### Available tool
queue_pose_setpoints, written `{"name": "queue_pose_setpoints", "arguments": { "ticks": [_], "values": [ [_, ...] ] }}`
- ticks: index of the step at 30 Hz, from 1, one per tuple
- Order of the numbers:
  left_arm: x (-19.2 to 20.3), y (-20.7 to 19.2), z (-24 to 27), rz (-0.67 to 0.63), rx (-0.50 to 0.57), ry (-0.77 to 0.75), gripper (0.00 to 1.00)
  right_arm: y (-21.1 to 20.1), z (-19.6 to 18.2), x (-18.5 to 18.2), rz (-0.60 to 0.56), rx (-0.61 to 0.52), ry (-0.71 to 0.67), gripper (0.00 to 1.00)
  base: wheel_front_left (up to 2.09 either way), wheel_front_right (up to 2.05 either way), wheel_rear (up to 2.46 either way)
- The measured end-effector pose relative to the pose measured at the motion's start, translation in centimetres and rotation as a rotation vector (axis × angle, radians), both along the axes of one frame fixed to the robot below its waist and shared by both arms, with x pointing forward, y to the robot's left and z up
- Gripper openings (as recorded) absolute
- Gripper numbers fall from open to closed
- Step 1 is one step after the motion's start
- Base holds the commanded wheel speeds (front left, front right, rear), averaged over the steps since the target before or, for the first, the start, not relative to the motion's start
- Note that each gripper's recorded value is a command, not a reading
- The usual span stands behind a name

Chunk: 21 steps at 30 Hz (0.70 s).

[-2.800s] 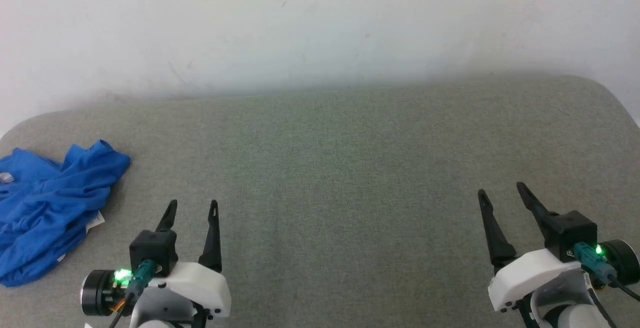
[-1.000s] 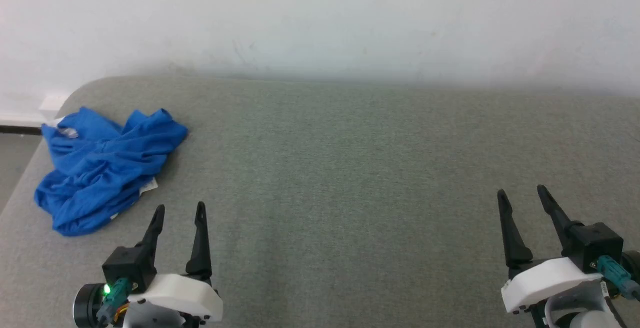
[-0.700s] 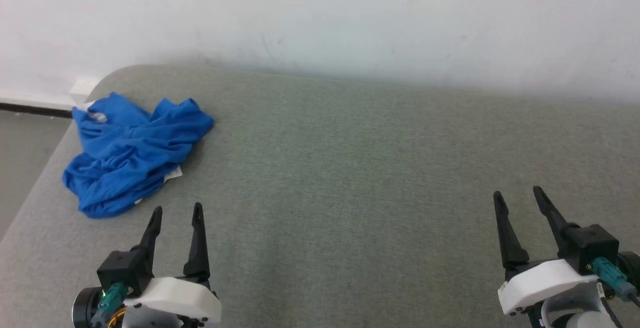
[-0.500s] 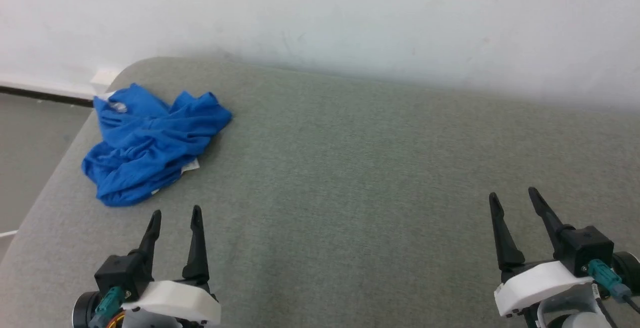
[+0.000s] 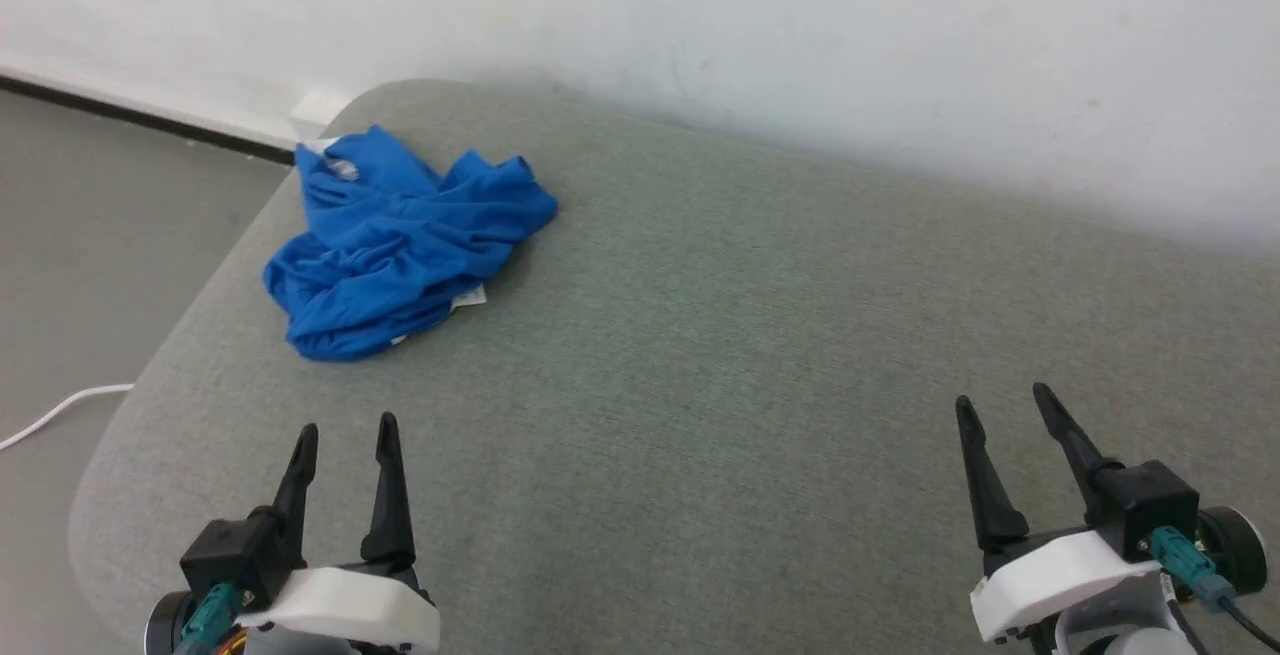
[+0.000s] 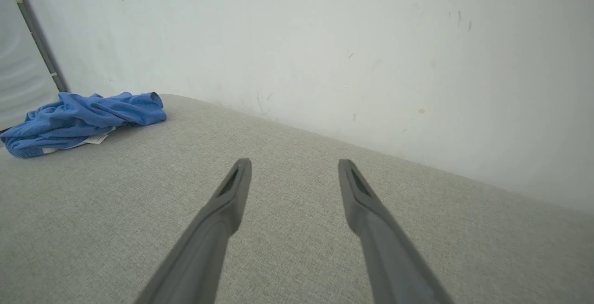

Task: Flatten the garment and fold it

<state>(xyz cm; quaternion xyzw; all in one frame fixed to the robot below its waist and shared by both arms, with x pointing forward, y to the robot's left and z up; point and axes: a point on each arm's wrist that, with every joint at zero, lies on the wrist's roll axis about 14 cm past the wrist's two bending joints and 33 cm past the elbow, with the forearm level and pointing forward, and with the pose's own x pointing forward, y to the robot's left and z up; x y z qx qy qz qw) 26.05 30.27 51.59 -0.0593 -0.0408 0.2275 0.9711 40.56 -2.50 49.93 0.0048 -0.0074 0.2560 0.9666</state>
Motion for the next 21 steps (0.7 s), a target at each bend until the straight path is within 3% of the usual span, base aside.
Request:
{"name": "queue_pose_setpoints", "arguments": {
  "ticks": [21],
  "values": [
    [-5.7,3.1,-0.4,0.178,-0.038,-0.033,1.0,6.3,-0.7,-0.6,0.177,0.011,0.002,1.0,0.0,0.0,0.0]
  ]
}}
